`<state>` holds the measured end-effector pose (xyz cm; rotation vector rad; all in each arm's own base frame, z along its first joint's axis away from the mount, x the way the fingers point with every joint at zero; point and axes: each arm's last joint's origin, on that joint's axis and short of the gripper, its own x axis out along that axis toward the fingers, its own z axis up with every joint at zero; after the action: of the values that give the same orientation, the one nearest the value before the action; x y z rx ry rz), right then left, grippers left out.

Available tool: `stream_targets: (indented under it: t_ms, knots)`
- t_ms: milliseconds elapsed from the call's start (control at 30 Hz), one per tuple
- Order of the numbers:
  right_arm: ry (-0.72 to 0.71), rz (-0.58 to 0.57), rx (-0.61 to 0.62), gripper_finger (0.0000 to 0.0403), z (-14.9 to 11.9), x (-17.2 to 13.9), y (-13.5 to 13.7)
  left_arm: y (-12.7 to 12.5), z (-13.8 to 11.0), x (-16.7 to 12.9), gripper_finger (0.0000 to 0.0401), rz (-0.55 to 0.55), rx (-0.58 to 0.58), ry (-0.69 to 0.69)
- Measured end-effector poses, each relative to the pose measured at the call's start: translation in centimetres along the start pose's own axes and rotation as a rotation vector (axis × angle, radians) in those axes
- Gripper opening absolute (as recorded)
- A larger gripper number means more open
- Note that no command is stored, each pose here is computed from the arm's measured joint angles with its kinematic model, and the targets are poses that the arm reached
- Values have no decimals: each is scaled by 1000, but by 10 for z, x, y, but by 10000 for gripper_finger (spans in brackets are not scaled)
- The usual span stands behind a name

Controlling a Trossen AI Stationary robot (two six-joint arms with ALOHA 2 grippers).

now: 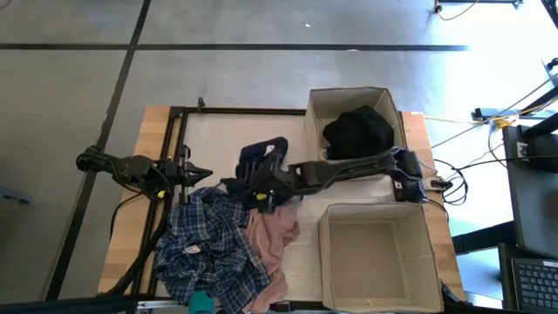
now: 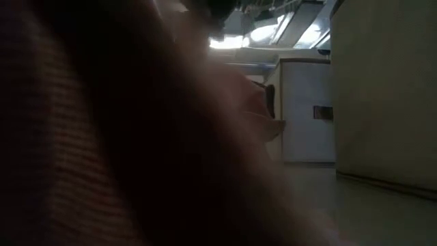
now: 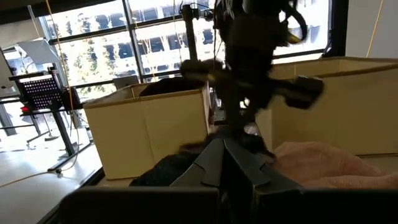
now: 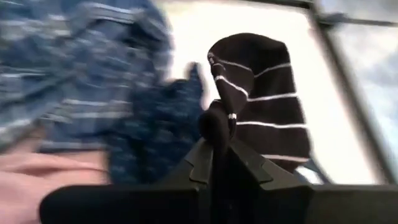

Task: Sort clothes
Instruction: Put the black striped sock into the top laundry organizer

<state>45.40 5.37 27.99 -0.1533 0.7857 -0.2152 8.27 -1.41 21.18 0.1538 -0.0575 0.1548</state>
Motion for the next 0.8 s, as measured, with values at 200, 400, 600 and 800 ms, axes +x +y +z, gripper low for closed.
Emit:
stream_targets:
  t_ms: [200,400,600,800]
  knots:
    - [-99,143,34,34,-21,27,15,0,0,0,1,0,-1,1]
    - [-64,166,73,47,-39,38,18,0,0,0,1,0,-1,0]
    - [-38,165,28,120,-29,29,16,0,0,0,1,-1,-1,1]
    - [-106,168,29,187,-11,19,14,0,0,0,1,-1,-1,1]
